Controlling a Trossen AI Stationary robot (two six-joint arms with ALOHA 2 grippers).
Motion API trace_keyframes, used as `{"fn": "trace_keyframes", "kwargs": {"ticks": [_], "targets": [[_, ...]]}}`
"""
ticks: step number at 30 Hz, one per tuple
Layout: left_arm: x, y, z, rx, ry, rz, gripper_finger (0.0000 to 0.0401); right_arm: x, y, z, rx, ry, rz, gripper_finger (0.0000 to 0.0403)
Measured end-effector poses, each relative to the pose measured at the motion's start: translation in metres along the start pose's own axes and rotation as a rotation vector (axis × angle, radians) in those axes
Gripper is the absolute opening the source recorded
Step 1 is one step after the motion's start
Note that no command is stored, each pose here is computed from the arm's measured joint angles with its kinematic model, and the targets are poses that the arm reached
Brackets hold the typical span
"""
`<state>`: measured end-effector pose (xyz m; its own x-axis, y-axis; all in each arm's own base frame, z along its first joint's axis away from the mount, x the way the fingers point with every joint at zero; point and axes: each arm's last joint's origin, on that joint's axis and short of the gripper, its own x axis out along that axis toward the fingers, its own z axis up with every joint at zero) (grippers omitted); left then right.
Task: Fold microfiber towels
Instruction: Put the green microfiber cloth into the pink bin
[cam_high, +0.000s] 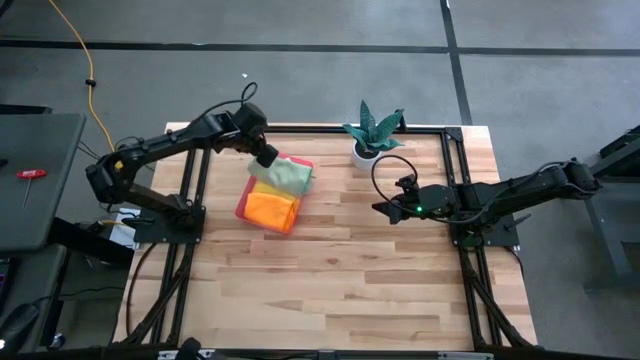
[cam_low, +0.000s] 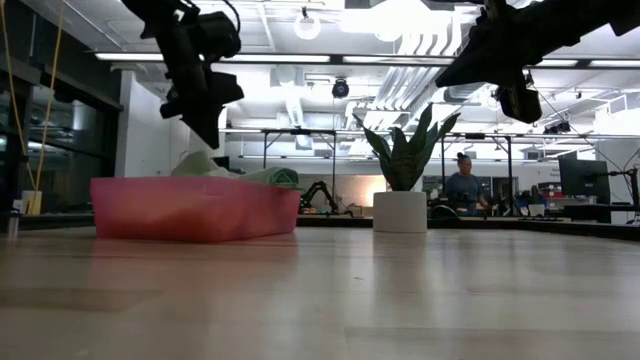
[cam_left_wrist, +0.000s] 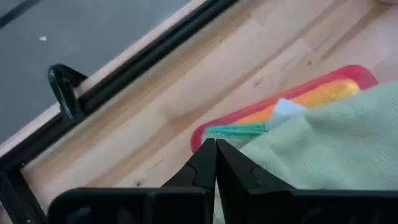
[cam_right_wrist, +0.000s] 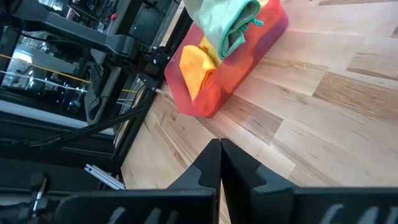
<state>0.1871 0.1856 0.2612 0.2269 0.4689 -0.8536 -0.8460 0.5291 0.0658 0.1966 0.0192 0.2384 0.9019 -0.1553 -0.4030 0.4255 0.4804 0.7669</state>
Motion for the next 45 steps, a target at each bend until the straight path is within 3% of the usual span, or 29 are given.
{"fn": "trace_keyframes", "kwargs": {"ticks": [5, 13, 20, 30, 45], "targets": [[-0.004, -0.005, -0.008, 0.017, 0.097, -0.103, 0.0, 0.0, 0.0, 0.0, -0.003, 0.0, 0.0, 0.0], [-0.008, -0.009, -0.011, 0.048, 0.099, -0.094, 0.0, 0.0, 0.0, 0.0, -0.027, -0.005, -0.006, 0.0], [0.024, -0.015, -0.02, 0.013, 0.129, -0.127, 0.0, 0.0, 0.0, 0.0, -0.024, -0.004, -0.006, 0.0], [0.063, -0.034, -0.024, 0.03, 0.217, -0.083, 0.0, 0.0, 0.0, 0.0, -0.019, -0.004, -0.006, 0.0], [0.093, -0.045, -0.031, 0.032, 0.282, -0.044, 0.0, 0.0, 0.0, 0.0, -0.004, -0.005, -0.006, 0.0]]}}
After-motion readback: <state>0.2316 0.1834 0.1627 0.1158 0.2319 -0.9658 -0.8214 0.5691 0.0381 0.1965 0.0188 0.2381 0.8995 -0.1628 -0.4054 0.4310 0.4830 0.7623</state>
